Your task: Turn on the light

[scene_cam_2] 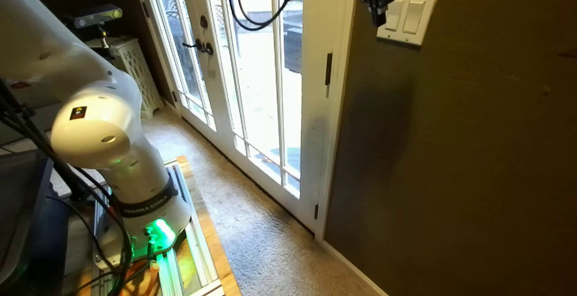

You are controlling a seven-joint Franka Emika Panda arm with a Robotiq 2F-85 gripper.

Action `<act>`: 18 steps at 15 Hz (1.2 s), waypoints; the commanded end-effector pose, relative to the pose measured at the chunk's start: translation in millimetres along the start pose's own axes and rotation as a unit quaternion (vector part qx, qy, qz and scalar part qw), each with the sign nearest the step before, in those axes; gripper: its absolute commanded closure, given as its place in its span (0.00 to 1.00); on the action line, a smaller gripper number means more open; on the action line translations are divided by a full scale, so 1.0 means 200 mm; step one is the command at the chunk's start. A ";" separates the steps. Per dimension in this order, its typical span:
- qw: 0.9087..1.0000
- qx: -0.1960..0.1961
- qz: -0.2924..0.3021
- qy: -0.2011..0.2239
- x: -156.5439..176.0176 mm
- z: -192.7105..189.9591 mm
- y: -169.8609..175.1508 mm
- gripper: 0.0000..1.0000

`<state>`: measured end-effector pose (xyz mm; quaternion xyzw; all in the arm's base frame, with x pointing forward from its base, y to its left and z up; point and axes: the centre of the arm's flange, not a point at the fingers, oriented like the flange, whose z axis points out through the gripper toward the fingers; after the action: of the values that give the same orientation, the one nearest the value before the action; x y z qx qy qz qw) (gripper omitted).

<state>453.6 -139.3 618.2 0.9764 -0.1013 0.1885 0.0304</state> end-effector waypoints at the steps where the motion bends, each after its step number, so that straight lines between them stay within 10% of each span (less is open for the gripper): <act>1: 0.999 -0.001 -0.041 -0.028 -0.19 -0.21 0.04 0.63; 10: 0.995 -0.011 -0.067 -0.066 -0.53 -0.42 0.07 0.02; 18: 0.996 -0.001 -0.059 -0.070 -0.43 -0.39 0.06 0.00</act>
<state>345.4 -127.7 658.3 0.9914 -0.0452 0.1178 0.0351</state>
